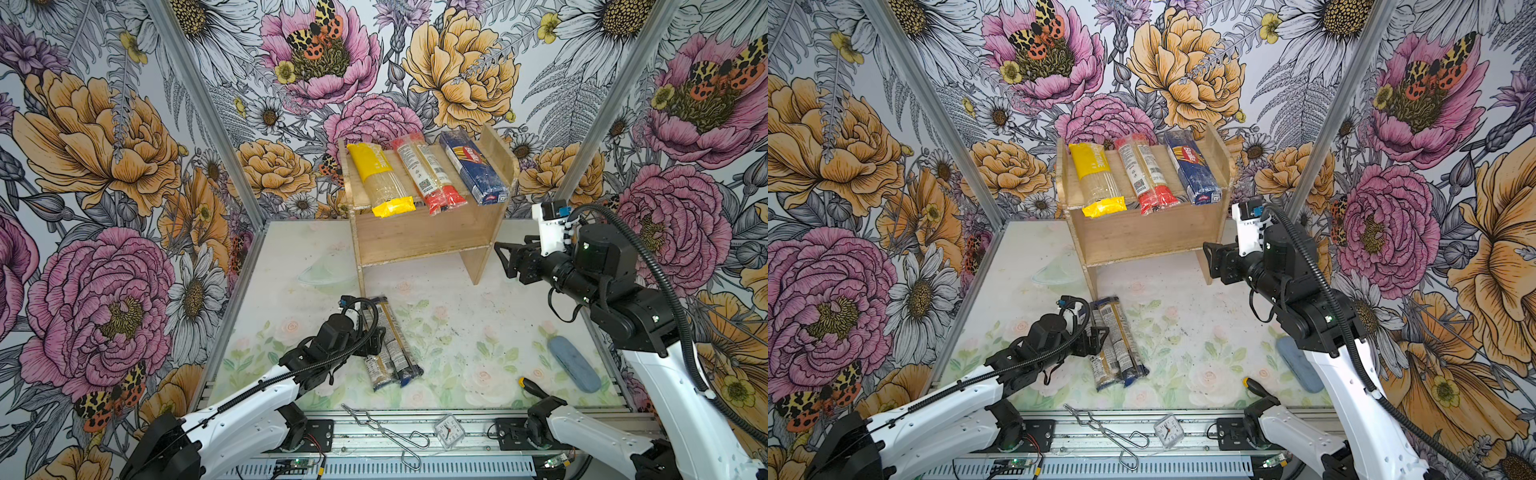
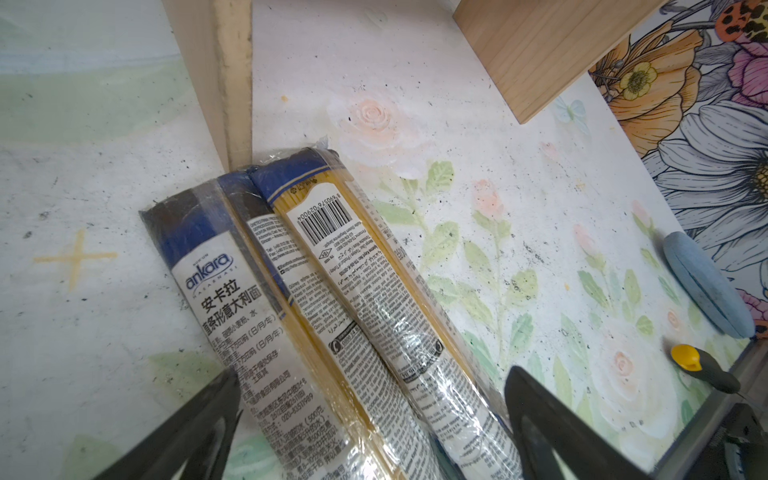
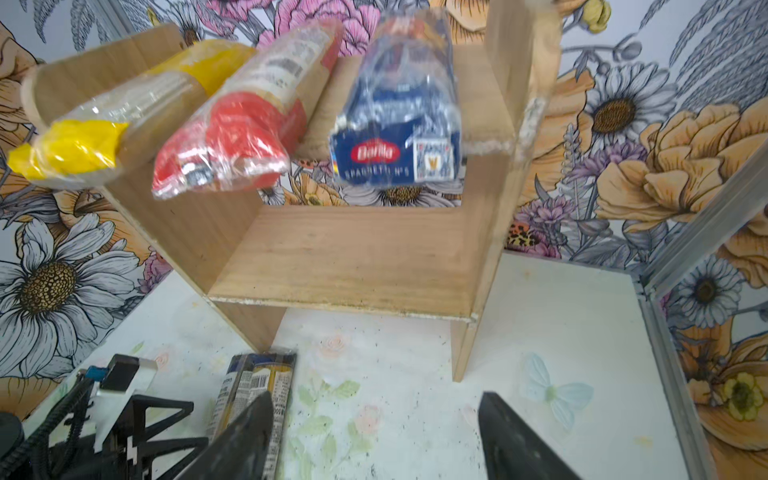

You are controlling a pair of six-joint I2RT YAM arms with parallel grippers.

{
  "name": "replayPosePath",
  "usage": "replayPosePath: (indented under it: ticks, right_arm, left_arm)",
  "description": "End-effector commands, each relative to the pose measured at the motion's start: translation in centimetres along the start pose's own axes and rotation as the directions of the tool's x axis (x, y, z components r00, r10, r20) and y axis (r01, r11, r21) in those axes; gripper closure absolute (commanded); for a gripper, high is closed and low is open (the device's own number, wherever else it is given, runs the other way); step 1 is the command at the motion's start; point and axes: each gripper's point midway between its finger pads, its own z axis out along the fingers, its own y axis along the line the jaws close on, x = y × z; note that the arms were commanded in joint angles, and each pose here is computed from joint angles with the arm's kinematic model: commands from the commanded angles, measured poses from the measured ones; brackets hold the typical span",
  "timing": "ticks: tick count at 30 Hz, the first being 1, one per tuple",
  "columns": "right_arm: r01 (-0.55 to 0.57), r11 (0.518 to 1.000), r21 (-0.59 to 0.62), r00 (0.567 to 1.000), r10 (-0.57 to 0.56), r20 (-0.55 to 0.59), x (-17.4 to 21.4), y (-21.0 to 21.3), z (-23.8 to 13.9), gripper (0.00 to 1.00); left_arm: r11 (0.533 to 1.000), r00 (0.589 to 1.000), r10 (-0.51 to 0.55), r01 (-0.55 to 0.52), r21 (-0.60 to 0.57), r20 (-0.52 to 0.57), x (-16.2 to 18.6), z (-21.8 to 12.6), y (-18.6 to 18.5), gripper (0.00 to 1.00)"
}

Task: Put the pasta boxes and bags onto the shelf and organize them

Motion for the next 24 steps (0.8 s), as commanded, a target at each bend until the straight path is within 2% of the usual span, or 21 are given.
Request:
replayPosePath:
  ticks: [1,8,24]
  right_arm:
    - [-0.089,0.996,-0.032,0.995,0.087,-0.039,2.9,0.4,0.6,0.21]
    - [-0.211,0.977,-0.027,0.965,0.204,-0.162,9.8,0.2,3.1,0.22]
    - [-0.255,0.967,-0.015,0.925,0.239,-0.296,16.4,0.3,7.0,0.22]
  left_arm:
    - [0.999,0.999,-0.032,0.032,0.012,0.02,-1.1,-0.1,-0.6,0.01]
    - [0.999,0.999,-0.051,0.051,-0.005,0.005,-0.2,-0.4,-0.8,0.01]
    - [0.978,0.98,-0.197,0.194,-0.077,-0.038,6.4,-2.2,0.2,0.01]
